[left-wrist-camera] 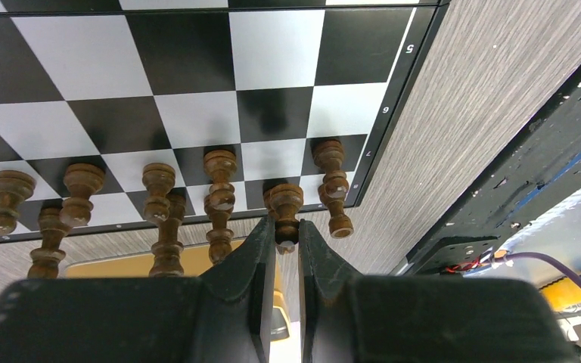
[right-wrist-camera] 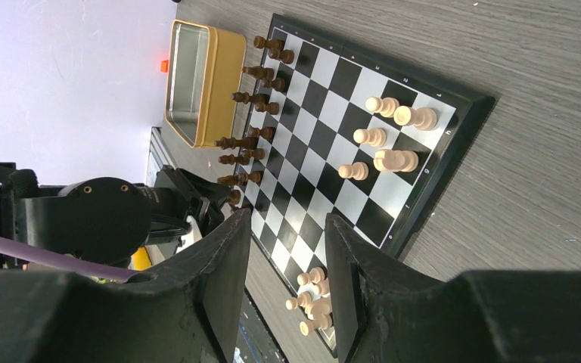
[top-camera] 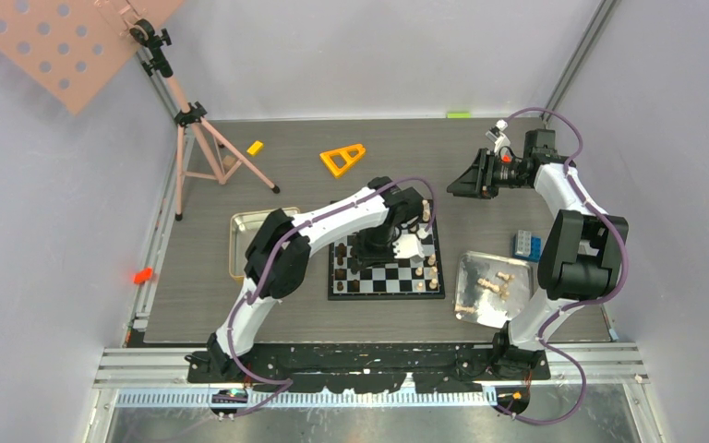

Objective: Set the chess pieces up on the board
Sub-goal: Place the chess piece on the chessboard, then adjust the storage box at the center of the board.

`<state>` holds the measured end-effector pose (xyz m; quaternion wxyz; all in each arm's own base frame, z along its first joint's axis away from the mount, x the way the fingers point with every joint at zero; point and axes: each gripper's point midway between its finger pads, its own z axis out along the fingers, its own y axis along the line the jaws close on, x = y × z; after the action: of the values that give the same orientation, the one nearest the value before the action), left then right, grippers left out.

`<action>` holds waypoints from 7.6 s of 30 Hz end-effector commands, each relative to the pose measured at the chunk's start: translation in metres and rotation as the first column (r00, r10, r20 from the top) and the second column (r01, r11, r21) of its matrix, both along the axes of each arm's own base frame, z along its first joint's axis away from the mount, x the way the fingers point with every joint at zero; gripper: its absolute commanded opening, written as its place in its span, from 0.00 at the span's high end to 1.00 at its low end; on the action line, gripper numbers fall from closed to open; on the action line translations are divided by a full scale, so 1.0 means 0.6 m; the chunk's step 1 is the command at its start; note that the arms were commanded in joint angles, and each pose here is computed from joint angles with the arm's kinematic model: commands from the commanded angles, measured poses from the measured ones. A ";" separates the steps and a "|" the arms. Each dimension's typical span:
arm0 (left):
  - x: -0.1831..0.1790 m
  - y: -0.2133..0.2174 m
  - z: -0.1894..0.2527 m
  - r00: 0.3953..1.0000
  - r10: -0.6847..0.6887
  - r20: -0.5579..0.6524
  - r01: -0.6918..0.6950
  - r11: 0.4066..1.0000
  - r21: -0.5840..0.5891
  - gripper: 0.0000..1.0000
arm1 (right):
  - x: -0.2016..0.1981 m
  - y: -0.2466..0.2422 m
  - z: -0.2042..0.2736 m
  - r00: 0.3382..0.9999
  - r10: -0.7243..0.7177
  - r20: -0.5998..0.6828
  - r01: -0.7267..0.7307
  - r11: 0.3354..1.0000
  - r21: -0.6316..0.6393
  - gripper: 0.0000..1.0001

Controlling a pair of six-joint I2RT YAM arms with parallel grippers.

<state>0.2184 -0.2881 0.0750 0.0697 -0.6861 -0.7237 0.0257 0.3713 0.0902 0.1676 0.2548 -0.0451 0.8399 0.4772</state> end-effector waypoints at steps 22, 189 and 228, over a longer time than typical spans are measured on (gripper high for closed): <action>0.001 0.001 -0.030 0.999 0.021 0.027 -0.021 1.000 0.005 0.85 | 0.003 -0.001 0.029 0.999 0.008 0.051 -0.008 1.000 0.006 0.53; 0.190 0.331 -0.016 0.908 -0.257 0.330 0.231 0.966 0.118 1.00 | 0.011 -0.008 -0.024 0.998 0.031 -0.048 -0.031 0.999 -0.010 0.54; 0.092 0.453 -0.027 0.556 0.824 0.109 -0.818 0.566 -0.102 0.43 | 0.006 -0.002 -0.017 0.998 0.044 -0.051 -0.044 0.999 0.015 0.54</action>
<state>0.2817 -0.0159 0.0743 -0.0395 -0.2984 -0.9536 0.0088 0.3690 0.0886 0.1394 0.2004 -0.0314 0.8518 0.4830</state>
